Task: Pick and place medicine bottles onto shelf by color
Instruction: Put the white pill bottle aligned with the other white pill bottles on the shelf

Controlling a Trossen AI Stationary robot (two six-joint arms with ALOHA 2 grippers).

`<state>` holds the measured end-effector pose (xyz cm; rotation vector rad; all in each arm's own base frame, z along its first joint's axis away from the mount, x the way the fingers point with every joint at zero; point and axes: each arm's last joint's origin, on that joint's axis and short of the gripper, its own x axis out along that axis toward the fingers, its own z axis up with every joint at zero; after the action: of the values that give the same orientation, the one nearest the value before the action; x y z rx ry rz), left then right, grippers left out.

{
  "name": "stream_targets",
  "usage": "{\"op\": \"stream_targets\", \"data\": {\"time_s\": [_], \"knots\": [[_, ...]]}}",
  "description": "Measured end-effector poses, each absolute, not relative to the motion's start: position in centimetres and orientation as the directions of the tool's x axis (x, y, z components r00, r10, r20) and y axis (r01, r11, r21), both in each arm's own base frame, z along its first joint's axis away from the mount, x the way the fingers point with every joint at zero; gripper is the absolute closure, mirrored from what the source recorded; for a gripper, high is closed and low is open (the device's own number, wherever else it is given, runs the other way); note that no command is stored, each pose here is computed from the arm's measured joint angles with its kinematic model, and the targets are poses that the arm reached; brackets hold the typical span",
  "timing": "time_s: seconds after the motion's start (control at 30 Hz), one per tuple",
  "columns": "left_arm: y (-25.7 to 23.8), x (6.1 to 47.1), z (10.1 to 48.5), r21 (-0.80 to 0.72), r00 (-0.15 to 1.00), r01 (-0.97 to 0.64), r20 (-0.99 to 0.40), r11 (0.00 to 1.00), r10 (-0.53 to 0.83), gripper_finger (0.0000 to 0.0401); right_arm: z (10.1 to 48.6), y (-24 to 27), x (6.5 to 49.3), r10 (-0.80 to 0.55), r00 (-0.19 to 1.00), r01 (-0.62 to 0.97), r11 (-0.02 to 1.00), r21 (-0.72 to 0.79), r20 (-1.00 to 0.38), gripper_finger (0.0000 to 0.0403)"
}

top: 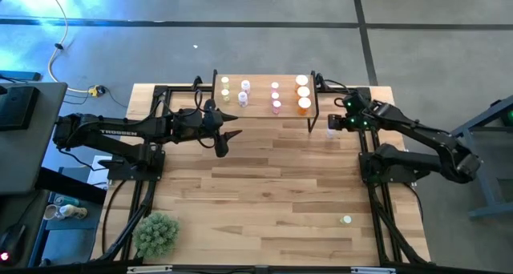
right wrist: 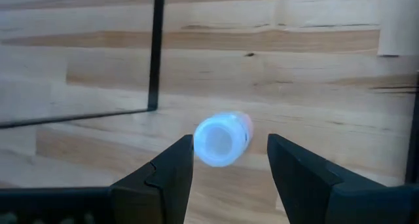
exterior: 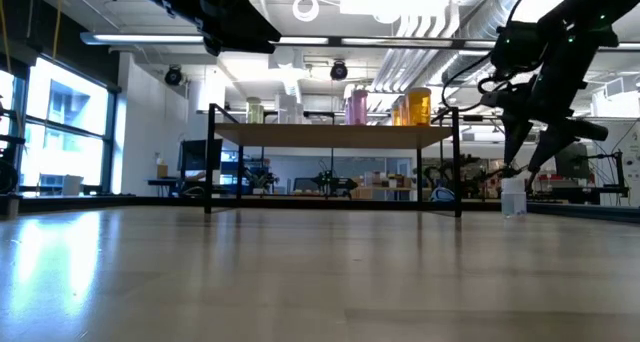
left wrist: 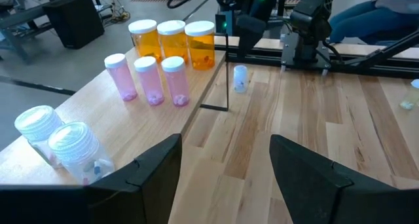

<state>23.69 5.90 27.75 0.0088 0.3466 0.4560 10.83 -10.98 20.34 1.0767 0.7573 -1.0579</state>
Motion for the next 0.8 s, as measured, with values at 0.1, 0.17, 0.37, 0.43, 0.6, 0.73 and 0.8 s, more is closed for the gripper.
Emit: {"op": "stream_targets", "data": {"time_s": [0.1,0.17,0.37,0.43,0.6,0.73,0.8], "knots": [[5.9,23.7,27.7,0.085,0.84,-0.43,-0.326,0.899,0.433,0.0178,20.1,-11.3,11.1,-0.298,0.328,0.945,0.1,0.313,-0.896,0.0217],[5.9,23.7,27.7,0.085,0.84,-0.43,-0.326,0.899,0.433,0.0178,19.9,-11.4,11.2,-0.294,0.323,0.946,0.087,0.312,-0.9,0.0217],[5.9,23.7,27.7,0.085,0.84,-0.43,-0.326,0.899,0.433,0.0178,19.4,-11.8,11.6,-0.273,0.308,0.951,0.078,0.298,-0.911,0.0217],[5.9,23.7,27.7,0.085,0.84,-0.43,-0.326,0.899,0.433,0.0178,19.2,-11.9,11.7,-0.264,0.308,0.951,0.077,0.299,-0.914,0.0217],[5.9,23.7,27.7,0.085,0.84,-0.43,-0.326,0.899,0.433,0.0178,18.8,-12.1,12.0,-0.253,0.298,0.955,0.074,0.289,-0.92,0.0217],[5.9,23.7,27.7,0.085,0.84,-0.43,-0.326,0.899,0.433,0.0178,18.7,-12.3,12.1,-0.257,0.304,0.953,0.076,0.294,-0.917,0.0217],[5.9,23.7,27.7,0.085,0.84,-0.43,-0.326,0.899,0.433,0.0178,18.8,-12.3,12.2,-0.263,0.311,0.95,0.079,0.301,-0.913,0.0217]]}}
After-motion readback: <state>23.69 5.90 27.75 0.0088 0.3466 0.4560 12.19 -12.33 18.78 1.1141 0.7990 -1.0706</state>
